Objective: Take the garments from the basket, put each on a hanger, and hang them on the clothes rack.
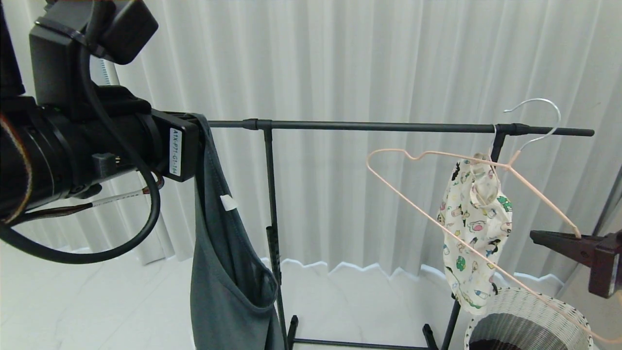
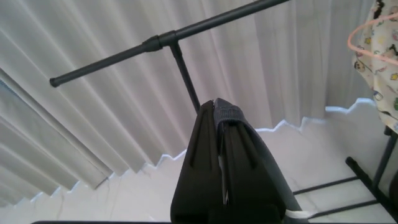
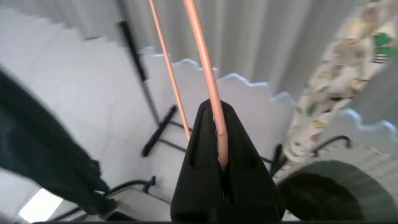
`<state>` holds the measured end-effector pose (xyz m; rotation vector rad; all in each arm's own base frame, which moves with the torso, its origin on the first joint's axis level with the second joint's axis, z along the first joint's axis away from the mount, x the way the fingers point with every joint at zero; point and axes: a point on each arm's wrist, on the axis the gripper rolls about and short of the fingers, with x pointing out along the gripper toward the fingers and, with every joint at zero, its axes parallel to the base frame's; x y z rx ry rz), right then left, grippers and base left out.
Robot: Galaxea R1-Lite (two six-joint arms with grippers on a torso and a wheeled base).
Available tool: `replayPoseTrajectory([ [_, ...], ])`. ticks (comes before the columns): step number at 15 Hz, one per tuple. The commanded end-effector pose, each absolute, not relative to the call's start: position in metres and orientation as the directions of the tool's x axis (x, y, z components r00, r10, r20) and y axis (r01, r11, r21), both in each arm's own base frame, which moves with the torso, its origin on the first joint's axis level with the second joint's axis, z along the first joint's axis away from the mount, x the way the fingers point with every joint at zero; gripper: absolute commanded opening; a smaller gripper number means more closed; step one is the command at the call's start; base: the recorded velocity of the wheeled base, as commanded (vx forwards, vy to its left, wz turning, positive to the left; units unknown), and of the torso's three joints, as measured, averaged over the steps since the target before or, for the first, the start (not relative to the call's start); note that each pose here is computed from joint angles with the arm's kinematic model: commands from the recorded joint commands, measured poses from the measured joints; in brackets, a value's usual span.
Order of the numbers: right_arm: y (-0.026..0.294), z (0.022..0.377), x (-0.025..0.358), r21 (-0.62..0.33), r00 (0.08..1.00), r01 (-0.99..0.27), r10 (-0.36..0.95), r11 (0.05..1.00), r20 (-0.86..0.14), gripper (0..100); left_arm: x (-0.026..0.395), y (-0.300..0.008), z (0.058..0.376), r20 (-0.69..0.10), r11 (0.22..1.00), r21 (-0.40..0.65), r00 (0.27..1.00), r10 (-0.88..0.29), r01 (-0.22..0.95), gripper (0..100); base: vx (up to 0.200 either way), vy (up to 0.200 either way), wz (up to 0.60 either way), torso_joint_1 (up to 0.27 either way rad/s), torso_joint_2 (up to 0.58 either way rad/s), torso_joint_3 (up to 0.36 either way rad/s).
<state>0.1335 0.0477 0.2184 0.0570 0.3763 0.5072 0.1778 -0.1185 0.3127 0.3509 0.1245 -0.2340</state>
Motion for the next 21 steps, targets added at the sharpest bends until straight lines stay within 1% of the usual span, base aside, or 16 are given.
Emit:
replayPoseTrajectory([
  [1, 0.045, 0.218, 0.123, 0.134, 0.804, -0.487, 0.503, 0.863, -0.316, 0, 0.179, -0.119, 0.310, -0.170, 0.911, 0.327, 0.964, -0.204, 0.250, 0, -0.200, 0.000, 0.00, -0.002, 0.00, 0.002],
  [3, 0.046, 0.214, 0.120, 0.125, 0.792, -0.506, 0.517, 0.853, -0.326, 0, 0.178, -0.119, 0.303, -0.191, 0.907, 0.334, 0.961, -0.201, 0.256, 0, -0.200, 0.000, 0.00, 0.002, 0.00, 0.000],
  [5, 0.050, 0.212, 0.115, 0.125, 0.769, -0.542, 0.550, 0.831, -0.326, 0, 0.179, -0.119, 0.295, -0.215, 0.903, 0.338, 0.956, -0.198, 0.263, 0, 0.000, 0.000, 0.00, 0.000, 0.00, 0.000],
  [7, 0.057, 0.203, 0.106, 0.129, 0.717, -0.603, 0.606, 0.787, -0.344, 0, 0.185, -0.122, 0.285, -0.249, 0.900, 0.345, 0.951, -0.184, 0.265, 0, 0.000, 0.000, 0.00, 0.000, 0.00, 0.000],
  [11, 0.062, 0.201, 0.093, 0.133, 0.661, -0.673, 0.672, 0.728, -0.333, 0, 0.209, -0.123, 0.268, -0.312, 0.921, 0.329, 0.945, -0.103, 0.209, 0, 0.000, 0.000, 0.00, 0.000, 0.00, 0.000],
  [12, 0.064, 0.202, 0.090, 0.141, 0.644, -0.690, 0.691, 0.710, -0.329, 0, 0.220, -0.127, 0.258, -0.342, 0.936, 0.310, 0.938, -0.054, 0.167, 0, 0.000, 0.000, 0.00, 0.000, 0.00, 0.000],
  [14, 0.066, 0.202, 0.090, 0.152, 0.634, -0.696, 0.700, 0.702, -0.328, 0, 0.226, -0.131, 0.251, -0.360, 0.946, 0.288, 0.932, -0.039, 0.150, 0, 0.000, 0.000, 0.00, 0.000, 0.00, 0.000],
  [15, 0.069, 0.205, 0.091, 0.183, 0.618, -0.698, 0.711, 0.693, -0.335, 0, 0.234, -0.136, 0.244, -0.384, 0.962, 0.240, 0.923, -0.031, 0.132, 0, 0.000, 0.000, 0.00, 0.000, 0.00, 0.000],
  [17, 0.072, 0.210, 0.088, 0.239, 0.584, -0.696, 0.728, 0.677, -0.360, 0, 0.243, -0.142, 0.244, -0.385, 0.981, 0.166, 0.922, -0.032, 0.104, 0, 0.000, 0.000, 0.00, 0.000, 0.00, 0.000],
  [18, 0.073, 0.211, 0.086, 0.249, 0.574, -0.696, 0.730, 0.673, -0.371, 0, 0.245, -0.143, 0.244, -0.383, 0.985, 0.146, 0.923, -0.031, 0.094, 0, 0.000, 0.000, 0.00, 0.000, 0.00, 0.000],
  [20, 0.075, 0.213, 0.086, 0.267, 0.559, -0.696, 0.736, 0.666, -0.381, 0, 0.249, -0.147, 0.250, -0.369, 0.996, 0.063, 0.929, -0.039, 0.067, 0, 0.000, 0.000, 0.00, 0.000, 0.00, 0.000],
  [21, 0.076, 0.213, 0.088, 0.268, 0.557, -0.695, 0.735, 0.667, -0.386, 0, 0.248, -0.147, 0.251, -0.366, 0.997, 0.050, 0.930, -0.043, 0.066, 0, 0.000, 0.000, 0.00, 0.000, 0.00, 0.000],
])
